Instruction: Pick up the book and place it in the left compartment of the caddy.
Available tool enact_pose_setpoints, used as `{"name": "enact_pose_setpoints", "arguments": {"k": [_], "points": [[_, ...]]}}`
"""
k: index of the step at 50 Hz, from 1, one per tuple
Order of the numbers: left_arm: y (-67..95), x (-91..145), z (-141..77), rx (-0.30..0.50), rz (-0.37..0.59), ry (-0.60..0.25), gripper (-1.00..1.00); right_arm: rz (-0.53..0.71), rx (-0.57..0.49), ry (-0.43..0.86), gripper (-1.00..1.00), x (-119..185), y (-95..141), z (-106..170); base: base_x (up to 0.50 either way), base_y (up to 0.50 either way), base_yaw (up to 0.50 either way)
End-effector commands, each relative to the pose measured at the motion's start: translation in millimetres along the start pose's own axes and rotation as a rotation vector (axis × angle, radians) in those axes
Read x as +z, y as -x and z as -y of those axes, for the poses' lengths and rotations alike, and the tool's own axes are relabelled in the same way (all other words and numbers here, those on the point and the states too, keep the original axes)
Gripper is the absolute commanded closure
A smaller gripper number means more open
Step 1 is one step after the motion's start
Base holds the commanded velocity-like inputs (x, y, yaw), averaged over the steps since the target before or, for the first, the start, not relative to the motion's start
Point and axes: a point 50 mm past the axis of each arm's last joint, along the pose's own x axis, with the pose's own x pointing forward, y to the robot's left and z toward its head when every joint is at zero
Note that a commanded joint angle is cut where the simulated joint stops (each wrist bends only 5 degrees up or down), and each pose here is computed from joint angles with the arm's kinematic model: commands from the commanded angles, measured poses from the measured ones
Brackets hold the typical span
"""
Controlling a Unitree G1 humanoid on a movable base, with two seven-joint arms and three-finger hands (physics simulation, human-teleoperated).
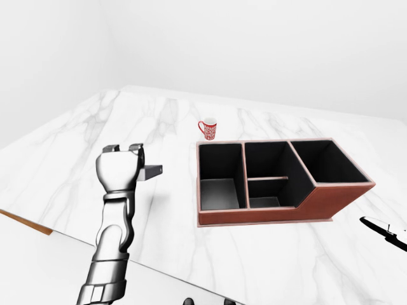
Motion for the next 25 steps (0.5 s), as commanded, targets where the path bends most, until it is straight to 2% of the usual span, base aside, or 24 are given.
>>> {"name": "enact_pose_setpoints", "arguments": {"k": [1,7,13,25], "points": [[6.5,-1.1,-50.9,0.155,-0.019,-0.035,1.0,-0.002,0.0,-0.001,-1.0,0.7,0.5,0.5,0.0,0.0,0.0],[8.7,0.5,-60.2,0.171,-0.024,-0.036,1.0,-0.004,0.001,0.0,-1.0,-0.4,0.7,0.1,0.0,0.0,0.0],[14.8,1.8,-79.3,0.2,-0.03,-0.031,1.0,-0.005,0.002,0.0,-1.0,-0.5,0.9,0.0,0.0,0.0,0.0],[26.1,8.6,-102.3,0.232,-0.043,0.017,1.0,-0.004,0.004,0.0,-1.0,-2.1,0.6,-0.6,0.0,0.0,0.0]]}}
